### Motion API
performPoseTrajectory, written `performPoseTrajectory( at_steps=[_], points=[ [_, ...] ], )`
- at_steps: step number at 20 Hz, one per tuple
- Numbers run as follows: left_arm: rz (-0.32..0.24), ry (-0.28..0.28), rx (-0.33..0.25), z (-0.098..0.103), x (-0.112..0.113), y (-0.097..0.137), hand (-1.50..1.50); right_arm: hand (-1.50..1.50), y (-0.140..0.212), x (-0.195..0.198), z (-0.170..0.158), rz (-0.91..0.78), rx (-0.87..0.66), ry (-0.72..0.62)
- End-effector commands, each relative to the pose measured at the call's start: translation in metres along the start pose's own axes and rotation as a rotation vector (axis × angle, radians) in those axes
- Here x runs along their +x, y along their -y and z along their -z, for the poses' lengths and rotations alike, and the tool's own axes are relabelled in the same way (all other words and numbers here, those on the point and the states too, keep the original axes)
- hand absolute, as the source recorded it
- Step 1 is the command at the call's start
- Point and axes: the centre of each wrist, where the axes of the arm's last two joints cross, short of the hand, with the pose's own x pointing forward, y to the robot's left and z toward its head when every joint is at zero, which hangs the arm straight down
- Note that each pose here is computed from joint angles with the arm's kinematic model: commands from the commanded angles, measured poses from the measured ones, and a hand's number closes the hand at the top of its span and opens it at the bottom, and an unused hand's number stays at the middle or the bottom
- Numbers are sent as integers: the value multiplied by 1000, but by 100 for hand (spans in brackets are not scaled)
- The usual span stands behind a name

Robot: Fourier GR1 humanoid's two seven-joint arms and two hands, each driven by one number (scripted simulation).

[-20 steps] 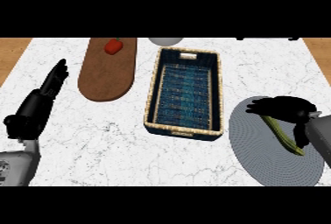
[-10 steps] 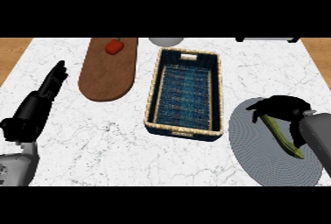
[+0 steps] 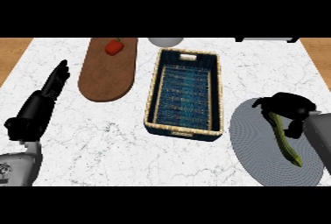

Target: Pick the squash from the placemat and place it in the basket

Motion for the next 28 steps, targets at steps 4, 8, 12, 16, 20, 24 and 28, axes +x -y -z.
performPoseTrajectory(
  at_steps=[4,8,12,16,20,24,28],
  points=[
    [2,-13,21,-4,-7,-7,0,150,7,-46,-50,297,-212,-554],
    [-9,-21,3,-13,-6,0,0,150,12,-49,-63,236,-354,-657],
    [7,-4,0,1,3,-2,0,150,58,-45,-62,293,-587,-663],
    [6,-27,-2,-6,-5,-9,0,150,112,-45,-91,396,-906,-548],
    [13,-34,24,0,-5,-15,0,150,164,-32,-103,571,-1110,-300],
    [16,-29,27,0,-1,-3,0,150,209,-4,-127,576,-1157,-118],
    [14,-25,17,-5,-9,4,0,150,258,36,-150,578,-1150,-56]
  ],
)
